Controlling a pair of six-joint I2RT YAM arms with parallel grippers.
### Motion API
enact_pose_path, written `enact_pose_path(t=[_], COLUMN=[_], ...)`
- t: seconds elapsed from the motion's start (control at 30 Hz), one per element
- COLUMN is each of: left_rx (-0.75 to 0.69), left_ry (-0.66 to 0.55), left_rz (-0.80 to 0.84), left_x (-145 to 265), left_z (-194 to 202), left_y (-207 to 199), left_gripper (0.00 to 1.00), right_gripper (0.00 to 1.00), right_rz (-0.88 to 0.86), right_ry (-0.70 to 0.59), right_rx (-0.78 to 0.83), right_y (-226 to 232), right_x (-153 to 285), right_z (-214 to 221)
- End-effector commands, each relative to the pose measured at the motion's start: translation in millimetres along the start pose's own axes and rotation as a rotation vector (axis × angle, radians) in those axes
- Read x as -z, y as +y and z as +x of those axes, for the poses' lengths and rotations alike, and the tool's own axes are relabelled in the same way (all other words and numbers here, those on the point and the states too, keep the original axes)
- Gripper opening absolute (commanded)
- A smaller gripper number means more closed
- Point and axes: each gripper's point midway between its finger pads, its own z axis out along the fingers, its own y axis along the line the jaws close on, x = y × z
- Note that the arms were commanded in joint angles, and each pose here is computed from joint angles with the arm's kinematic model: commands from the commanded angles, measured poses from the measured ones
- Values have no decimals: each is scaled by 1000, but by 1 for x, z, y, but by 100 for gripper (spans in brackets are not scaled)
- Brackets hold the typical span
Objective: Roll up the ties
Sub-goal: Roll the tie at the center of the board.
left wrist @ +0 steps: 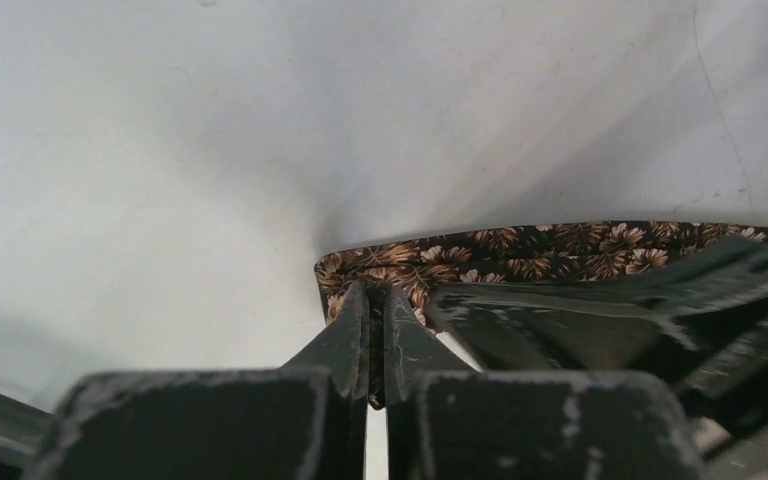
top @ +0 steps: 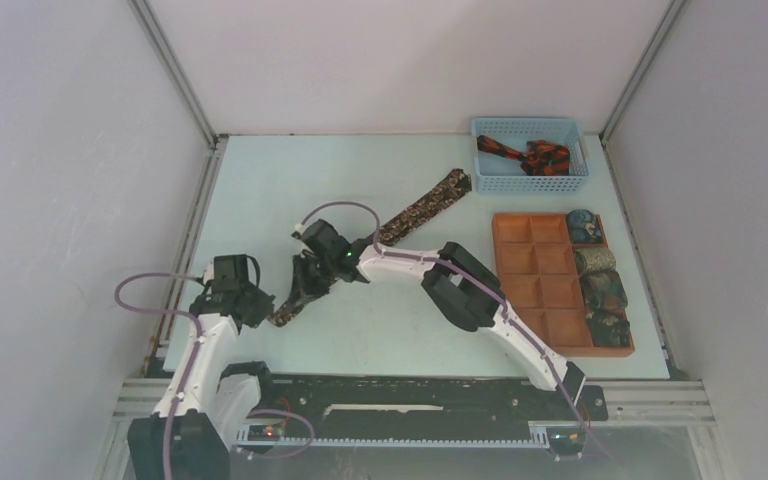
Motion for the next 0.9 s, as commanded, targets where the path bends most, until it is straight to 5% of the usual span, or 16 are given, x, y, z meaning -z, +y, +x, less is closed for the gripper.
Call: enact_pose_path(t=[0.0,0.23,0.87], left_rx=[-55,-99,17], left_ry=[-7,-33,-135], left_rz=[51,34,-44], left_x=[2,10,28], left_z=[-4,-4,-11], left_y=[-20,-28,3], left_gripper=[0,0,0], right_gripper=[0,0,0], right_rz=[-42,-24,-81], right_ry=[-121,-157,52], right_rx=[103,117,100], right_y=[35,27,40], right_x=[51,78,-11], right_z=[-39,-46,25])
